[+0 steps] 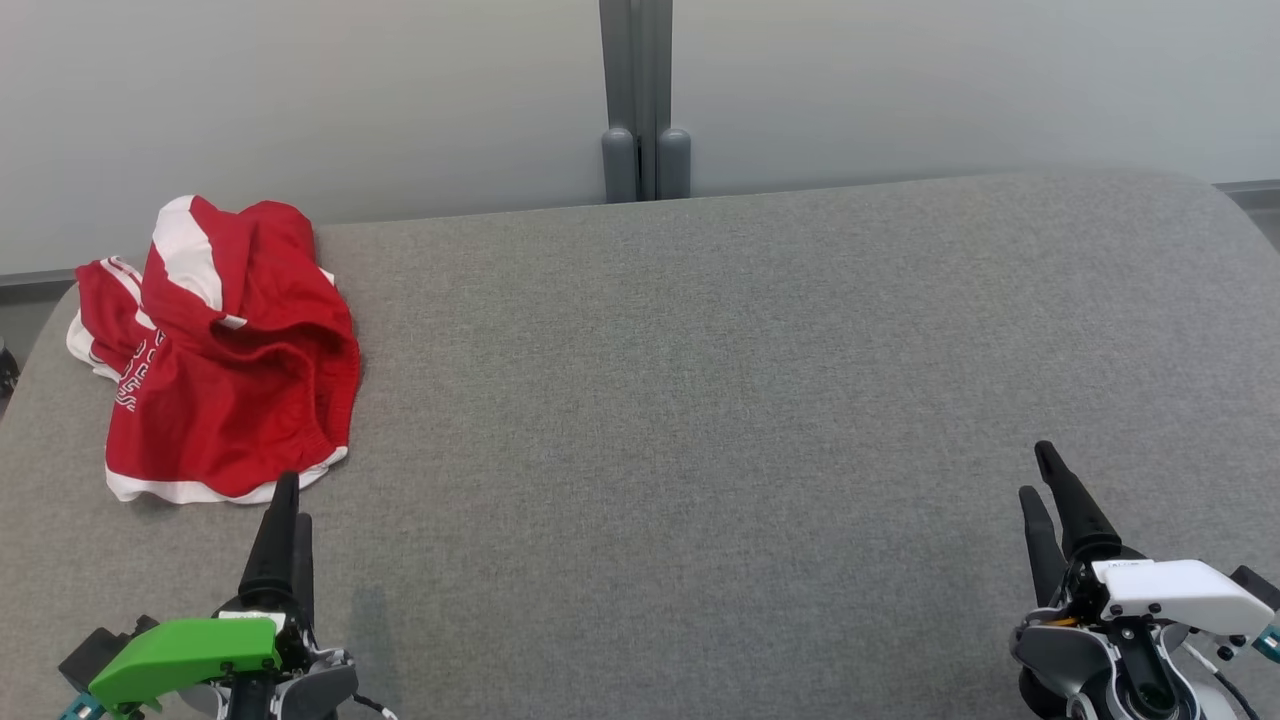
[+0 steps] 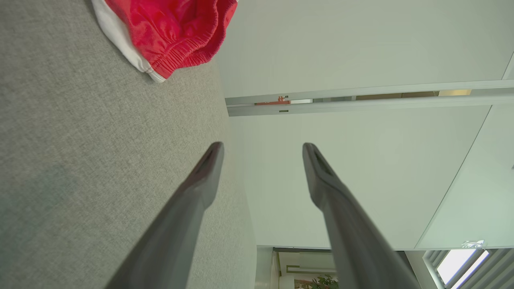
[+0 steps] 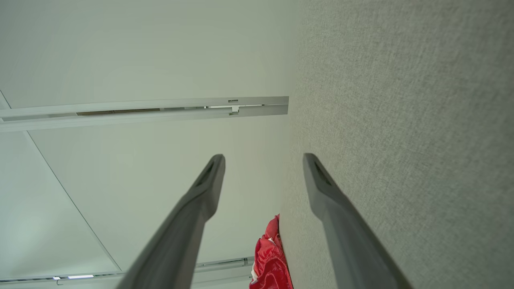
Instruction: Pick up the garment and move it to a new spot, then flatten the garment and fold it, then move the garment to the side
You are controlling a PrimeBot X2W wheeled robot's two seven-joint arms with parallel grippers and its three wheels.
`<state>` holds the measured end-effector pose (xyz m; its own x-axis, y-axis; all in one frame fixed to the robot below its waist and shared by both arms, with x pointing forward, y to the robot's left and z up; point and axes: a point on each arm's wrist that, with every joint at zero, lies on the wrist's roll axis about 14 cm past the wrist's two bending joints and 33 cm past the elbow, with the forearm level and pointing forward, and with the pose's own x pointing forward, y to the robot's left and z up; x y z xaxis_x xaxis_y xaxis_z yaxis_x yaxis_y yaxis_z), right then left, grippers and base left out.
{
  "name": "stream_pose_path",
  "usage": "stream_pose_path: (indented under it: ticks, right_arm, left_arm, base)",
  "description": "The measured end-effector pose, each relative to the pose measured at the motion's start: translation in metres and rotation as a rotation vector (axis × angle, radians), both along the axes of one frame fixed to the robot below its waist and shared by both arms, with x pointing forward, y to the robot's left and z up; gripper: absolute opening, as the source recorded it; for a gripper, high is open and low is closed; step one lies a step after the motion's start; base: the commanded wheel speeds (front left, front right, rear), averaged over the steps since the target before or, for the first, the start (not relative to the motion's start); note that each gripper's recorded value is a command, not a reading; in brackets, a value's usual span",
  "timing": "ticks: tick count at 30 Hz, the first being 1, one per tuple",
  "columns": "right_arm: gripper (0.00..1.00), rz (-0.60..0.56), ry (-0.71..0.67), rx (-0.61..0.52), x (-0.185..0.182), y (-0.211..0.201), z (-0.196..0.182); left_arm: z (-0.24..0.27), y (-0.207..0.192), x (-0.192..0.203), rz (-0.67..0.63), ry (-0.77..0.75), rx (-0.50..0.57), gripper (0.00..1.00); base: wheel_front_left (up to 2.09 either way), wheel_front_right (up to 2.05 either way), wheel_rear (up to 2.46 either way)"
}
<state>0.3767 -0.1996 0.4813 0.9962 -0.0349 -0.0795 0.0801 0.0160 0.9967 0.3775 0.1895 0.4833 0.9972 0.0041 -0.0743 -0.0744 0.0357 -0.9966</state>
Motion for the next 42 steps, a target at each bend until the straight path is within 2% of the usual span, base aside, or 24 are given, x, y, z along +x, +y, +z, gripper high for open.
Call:
stream_pose_path:
  ticks: [10,19,32,42]
  right_arm:
    - [1.0,-0.015,-0.019,-0.15,0.001,-0.004,0.009]
    - [1.0,-0.017,-0.049,-0.314,0.002,-0.004,0.021]
    - [1.0,0.002,-0.082,-0.612,0.0,0.002,0.032]
    - [1.0,0.014,-0.099,-0.76,-0.003,0.008,0.035]
  left_arm:
    - [0.009,-0.006,0.002,-0.007,-0.009,0.112,1.0]
    - [0.02,-0.016,0.005,-0.028,-0.028,0.285,1.0]
    - [0.025,-0.023,0.005,-0.034,-0.029,0.532,1.0]
    - [0.026,-0.026,0.003,-0.031,-0.037,0.709,1.0]
  base:
    - [0.0,0.0,0.0]
    - [0.0,0.0,0.0]
    - [0.0,0.0,0.0]
    - [0.0,0.0,0.0]
